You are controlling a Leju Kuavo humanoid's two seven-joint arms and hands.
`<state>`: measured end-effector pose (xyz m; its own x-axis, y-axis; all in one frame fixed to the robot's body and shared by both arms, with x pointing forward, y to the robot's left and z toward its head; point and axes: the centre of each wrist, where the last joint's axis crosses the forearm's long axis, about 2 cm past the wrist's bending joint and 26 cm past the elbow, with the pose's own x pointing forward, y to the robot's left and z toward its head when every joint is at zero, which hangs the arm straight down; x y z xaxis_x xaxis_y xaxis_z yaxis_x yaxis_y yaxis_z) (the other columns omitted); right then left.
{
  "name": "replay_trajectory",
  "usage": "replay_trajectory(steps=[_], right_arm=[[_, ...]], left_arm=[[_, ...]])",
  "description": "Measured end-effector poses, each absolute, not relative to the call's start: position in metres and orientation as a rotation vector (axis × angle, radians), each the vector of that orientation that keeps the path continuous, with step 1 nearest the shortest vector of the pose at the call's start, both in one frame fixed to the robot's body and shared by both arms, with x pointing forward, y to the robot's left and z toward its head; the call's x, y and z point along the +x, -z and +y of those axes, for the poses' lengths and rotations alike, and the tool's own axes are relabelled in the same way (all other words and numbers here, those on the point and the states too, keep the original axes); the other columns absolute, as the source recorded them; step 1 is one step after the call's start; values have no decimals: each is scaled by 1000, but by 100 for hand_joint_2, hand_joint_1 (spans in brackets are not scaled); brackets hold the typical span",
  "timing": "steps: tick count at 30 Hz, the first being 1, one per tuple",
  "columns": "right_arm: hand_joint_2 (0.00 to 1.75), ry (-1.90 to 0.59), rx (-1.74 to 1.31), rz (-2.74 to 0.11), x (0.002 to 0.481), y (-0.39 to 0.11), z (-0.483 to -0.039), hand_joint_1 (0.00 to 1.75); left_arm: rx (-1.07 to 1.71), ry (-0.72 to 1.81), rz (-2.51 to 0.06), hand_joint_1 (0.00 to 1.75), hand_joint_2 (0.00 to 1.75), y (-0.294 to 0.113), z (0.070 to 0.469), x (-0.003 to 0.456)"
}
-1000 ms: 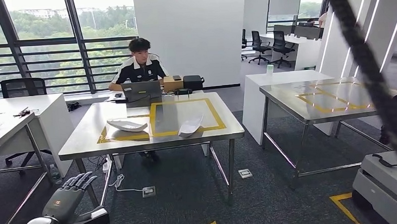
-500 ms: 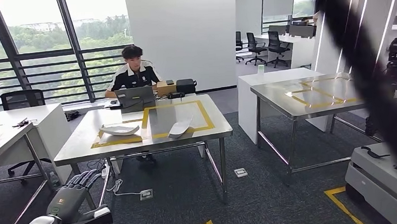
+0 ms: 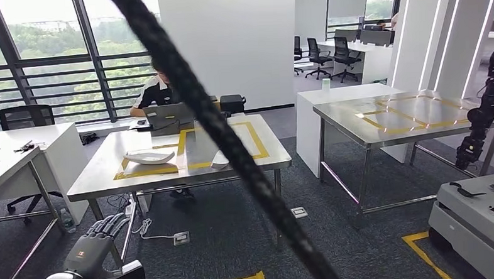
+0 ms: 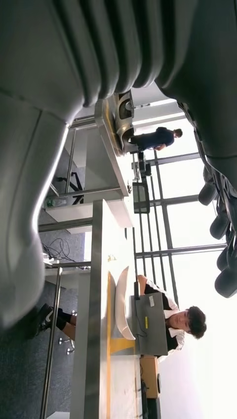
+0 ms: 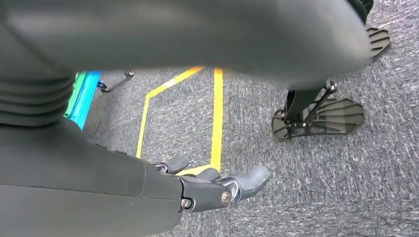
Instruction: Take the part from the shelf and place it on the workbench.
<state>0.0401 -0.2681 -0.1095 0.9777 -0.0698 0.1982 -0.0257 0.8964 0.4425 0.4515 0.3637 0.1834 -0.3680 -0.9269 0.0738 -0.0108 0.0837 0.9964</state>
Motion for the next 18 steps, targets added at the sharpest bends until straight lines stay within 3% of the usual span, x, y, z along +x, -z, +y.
replay_trajectory(steps=[4,8,18], right_arm=[[0,17,459,-211,40,110,-268,0],[175,13,459,-211,40,110,-268,0],[175,11,459,-213,40,110,-268,0]], left_arm=[[963,1403,-1535,0,175,-181,364,451],[972,1389,-1517,0,175,-181,364,450],[985,1373,-1493,0,175,-181,364,450]])
